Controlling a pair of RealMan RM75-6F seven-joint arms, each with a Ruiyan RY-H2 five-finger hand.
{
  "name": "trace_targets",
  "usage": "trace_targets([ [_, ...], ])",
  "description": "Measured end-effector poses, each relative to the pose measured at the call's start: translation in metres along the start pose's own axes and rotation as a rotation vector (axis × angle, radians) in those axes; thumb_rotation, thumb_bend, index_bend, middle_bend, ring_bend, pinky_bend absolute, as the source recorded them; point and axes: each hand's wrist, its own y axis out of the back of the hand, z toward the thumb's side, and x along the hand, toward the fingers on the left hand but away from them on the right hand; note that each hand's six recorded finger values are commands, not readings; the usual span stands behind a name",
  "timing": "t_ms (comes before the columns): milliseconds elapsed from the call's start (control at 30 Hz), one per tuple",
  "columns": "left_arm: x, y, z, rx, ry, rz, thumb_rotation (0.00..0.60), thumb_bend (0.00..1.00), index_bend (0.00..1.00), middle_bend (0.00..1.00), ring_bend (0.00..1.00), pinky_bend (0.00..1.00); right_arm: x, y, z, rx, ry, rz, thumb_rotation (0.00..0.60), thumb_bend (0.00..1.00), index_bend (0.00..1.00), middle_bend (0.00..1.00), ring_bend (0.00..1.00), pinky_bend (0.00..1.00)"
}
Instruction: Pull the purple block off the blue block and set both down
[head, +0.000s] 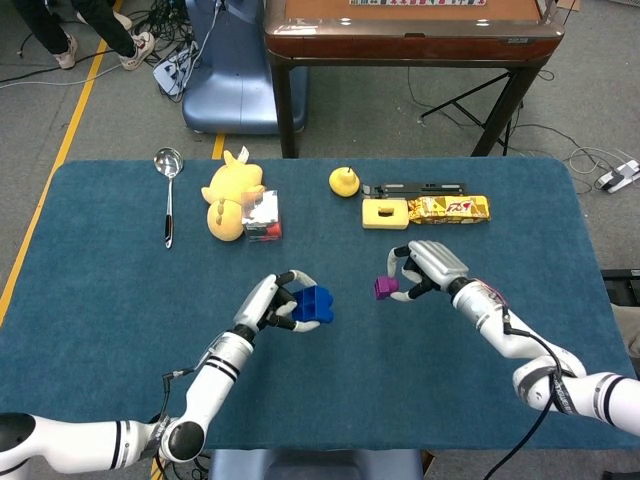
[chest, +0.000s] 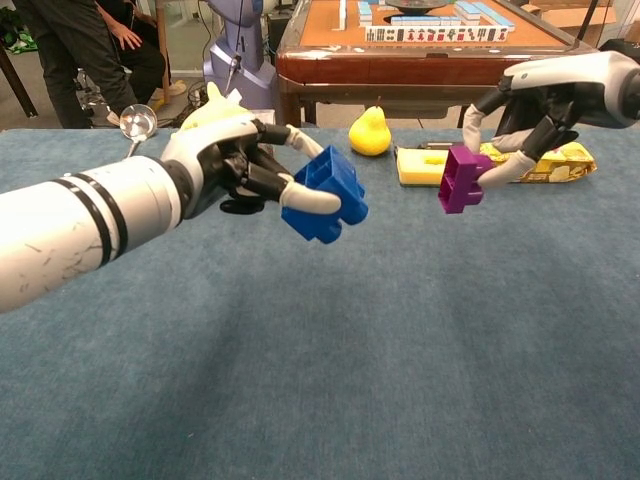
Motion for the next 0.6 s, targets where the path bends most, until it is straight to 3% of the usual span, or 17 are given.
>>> trace_targets([
  [267, 0.003, -0.012, -0.015, 0.176, -0.001, -0.022, 0.600, 0.06, 0.65, 1.00, 1.00, 1.00, -0.005, -0.009, -0.015, 0.159, -0.052, 0.005, 0.600, 0.44, 0.69, 1.00, 1.00, 1.00],
  [467, 0.007, -0.021, -0.020, 0.265, -0.008, -0.025, 0.600, 0.06, 0.63, 1.00, 1.00, 1.00, -0.010, -0.017, -0.022, 0.240, -0.090, 0.019, 0.600, 0.40, 0.54, 1.00, 1.00, 1.00],
  [600, 0.010, -0.023, -0.023, 0.283, 0.003, -0.024, 0.600, 0.06, 0.63, 1.00, 1.00, 1.00, -0.012, -0.023, -0.024, 0.265, -0.107, 0.031, 0.600, 0.33, 0.51, 1.00, 1.00, 1.00],
])
